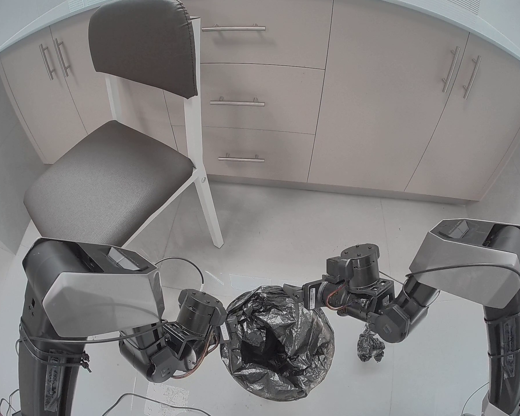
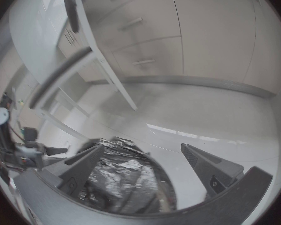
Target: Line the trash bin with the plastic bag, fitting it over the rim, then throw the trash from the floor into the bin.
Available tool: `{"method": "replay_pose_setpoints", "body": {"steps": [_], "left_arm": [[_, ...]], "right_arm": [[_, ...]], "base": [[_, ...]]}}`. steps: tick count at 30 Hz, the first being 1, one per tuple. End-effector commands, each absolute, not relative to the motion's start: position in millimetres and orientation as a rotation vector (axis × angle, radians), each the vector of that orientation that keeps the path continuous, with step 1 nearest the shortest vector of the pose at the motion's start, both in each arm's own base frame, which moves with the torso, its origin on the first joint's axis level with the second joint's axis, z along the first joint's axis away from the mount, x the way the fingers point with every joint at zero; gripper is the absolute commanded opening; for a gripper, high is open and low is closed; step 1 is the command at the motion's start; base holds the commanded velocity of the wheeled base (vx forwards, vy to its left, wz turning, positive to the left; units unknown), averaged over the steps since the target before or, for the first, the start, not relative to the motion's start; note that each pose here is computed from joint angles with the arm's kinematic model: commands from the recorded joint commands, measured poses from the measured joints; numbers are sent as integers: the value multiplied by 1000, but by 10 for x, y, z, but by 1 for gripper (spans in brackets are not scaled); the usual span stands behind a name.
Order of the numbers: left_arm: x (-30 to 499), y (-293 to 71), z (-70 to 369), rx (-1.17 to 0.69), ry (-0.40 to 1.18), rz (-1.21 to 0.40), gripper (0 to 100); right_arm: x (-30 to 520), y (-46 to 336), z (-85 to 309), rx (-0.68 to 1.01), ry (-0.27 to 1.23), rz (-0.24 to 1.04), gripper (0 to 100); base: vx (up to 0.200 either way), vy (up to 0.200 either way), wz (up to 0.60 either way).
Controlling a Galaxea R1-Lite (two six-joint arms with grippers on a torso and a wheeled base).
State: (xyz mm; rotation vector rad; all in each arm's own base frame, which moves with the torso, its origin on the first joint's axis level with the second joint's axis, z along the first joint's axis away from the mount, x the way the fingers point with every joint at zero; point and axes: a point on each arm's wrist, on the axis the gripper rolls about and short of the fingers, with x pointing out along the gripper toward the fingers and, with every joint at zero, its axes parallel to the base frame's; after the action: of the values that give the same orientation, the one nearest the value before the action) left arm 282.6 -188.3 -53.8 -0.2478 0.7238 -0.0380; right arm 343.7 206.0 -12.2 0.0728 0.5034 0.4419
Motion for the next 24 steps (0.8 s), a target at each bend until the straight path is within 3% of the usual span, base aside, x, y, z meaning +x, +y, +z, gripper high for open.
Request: {"method": "replay_pose_setpoints", "body": {"steps": [1,6,24], "left_arm": [[2854,-1893,-278,-294,620,-80,100],[3017,-1875,-145,-221,556,-105,100],[3204,-2031,-324,-159,574,-121,100]], "right_arm": [[3076,2197,-30,164,443,566,100],[3089,2202,-282,169,454,569,100],[3134,2213,-339,177,456,566,100]], "base": [[0,0,0],[0,0,0],[0,0,0]]}}
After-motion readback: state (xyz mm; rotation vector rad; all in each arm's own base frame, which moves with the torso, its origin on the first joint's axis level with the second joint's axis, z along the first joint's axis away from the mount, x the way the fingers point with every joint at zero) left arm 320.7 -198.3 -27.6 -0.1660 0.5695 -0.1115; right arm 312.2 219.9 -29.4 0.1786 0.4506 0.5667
